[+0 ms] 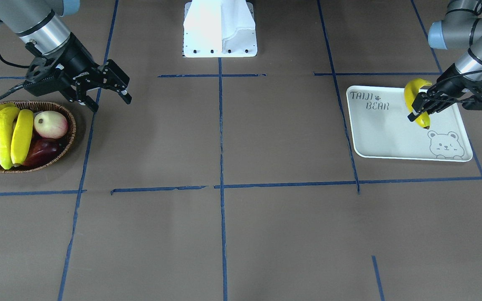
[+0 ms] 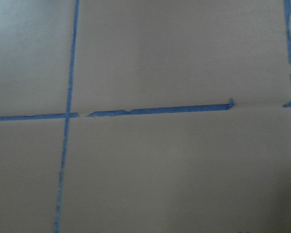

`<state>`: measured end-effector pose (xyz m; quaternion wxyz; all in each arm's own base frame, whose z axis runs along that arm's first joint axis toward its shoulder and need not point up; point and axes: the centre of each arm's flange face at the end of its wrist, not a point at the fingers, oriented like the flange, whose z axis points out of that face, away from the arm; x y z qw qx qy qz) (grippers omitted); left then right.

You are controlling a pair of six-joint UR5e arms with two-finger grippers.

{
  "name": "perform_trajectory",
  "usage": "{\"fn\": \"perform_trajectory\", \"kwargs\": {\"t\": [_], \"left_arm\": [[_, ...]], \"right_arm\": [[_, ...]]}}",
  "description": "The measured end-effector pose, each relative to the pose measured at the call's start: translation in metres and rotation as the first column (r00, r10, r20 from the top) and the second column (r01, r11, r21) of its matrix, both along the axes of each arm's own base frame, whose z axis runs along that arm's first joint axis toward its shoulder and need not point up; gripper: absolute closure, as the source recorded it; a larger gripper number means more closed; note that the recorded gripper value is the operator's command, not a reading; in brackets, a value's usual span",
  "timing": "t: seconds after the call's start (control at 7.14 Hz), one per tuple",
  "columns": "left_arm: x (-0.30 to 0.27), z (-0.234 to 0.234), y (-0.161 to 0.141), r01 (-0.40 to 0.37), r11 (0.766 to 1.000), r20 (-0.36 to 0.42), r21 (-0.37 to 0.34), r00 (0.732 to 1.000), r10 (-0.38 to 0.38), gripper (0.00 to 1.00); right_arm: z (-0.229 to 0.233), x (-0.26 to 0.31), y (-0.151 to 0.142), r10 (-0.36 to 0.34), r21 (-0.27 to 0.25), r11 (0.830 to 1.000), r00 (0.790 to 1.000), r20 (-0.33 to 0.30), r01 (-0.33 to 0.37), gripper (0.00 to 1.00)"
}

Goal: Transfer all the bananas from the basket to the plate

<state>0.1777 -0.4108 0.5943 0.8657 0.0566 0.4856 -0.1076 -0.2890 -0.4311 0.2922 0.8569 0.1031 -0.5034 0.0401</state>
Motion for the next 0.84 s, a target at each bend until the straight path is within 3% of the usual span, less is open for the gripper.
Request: {"fn": "perform_trajectory", "kwargs": {"t": [0.28, 0.42, 0.56, 0.84], "left_arm": [[0.002, 0.037, -0.014, -0.006, 1.000, 0.078, 0.022, 0.997, 0.004, 0.97], [0.003, 0.048, -0.023, -0.011, 1.000, 0.097, 0.029, 0.995, 0.008, 0.55], [0.000, 0.051, -0.029, -0.007, 1.000, 0.099, 0.030, 0.995, 0.004, 0.01], [-0.012, 0.050, -0.035, 0.000, 1.000, 0.076, 0.020, 0.997, -0.001, 0.00]], "right_arm": [[0.021, 0.019, 0.008, -0.028, 0.031, 0.999, 0.998, -0.062, 0.030, 0.00], [0.024, 0.022, 0.009, -0.032, 0.036, 0.999, 0.997, -0.069, 0.035, 0.00], [0.025, 0.024, 0.010, -0.032, 0.039, 0.999, 0.997, -0.071, 0.035, 0.00], [0.026, 0.026, 0.011, -0.032, 0.038, 0.999, 0.997, -0.073, 0.035, 0.00]]}}
